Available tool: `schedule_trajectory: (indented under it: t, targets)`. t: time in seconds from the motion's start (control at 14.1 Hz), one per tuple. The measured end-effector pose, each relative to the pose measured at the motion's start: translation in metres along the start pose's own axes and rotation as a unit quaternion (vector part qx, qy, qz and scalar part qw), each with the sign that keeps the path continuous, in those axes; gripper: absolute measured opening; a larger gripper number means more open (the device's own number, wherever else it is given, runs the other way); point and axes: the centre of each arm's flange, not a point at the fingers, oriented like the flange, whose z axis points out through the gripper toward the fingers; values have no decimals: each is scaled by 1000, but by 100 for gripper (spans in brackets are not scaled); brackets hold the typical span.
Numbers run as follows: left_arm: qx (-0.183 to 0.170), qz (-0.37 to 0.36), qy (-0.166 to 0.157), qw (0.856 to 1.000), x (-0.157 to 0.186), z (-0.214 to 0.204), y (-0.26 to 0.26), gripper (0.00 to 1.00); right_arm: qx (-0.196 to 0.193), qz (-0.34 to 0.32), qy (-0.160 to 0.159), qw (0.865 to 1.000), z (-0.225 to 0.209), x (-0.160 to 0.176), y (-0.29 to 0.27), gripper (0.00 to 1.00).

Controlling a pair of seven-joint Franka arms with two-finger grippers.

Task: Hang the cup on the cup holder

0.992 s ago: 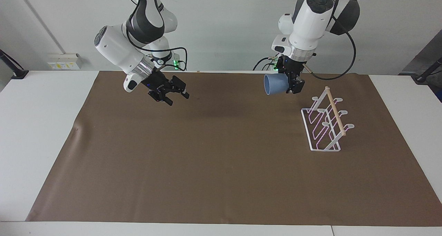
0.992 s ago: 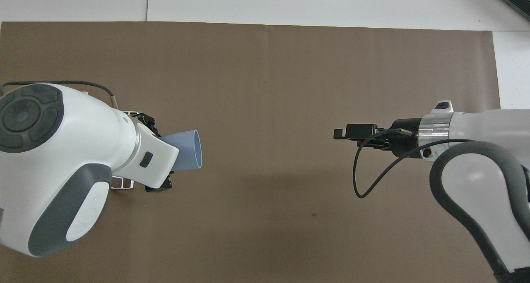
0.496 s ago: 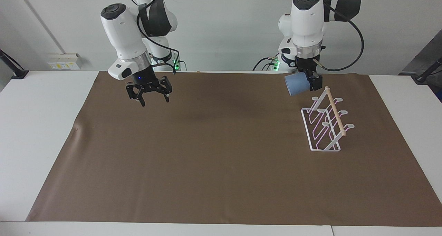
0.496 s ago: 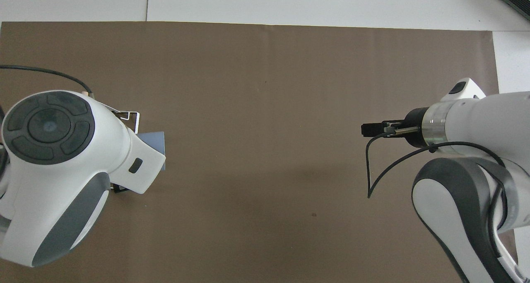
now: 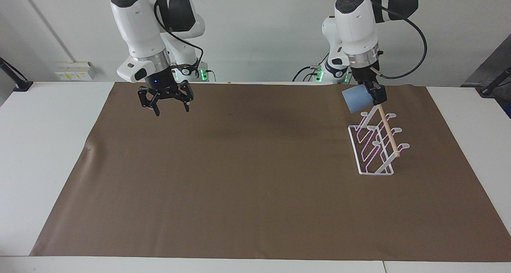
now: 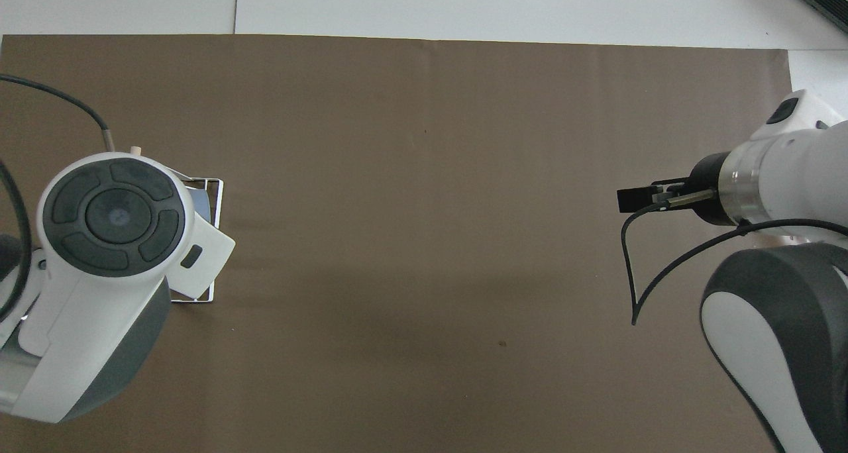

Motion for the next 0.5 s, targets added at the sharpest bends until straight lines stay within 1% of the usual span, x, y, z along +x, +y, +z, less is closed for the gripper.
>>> schedule_trajectory:
  t: [0.14,0.21,0.28,0.35,0.5]
  targets:
    - [11,23,-46,999,19,21,-7,73,-2,21,-16,1000,-19,-6,16,100]
    - [12,33,-62,997,29,31,-10,73,-3,32,-27,999,-18,-9,23,100]
    - [11,40,-71,997,37,39,-11,73,-4,43,-41,998,-15,-11,31,100]
    - [12,45,-77,996,41,43,-12,73,-5,48,-46,998,-12,-11,37,100]
    - [34,54,-93,994,43,48,-16,73,-5,47,-52,998,-6,-10,35,100]
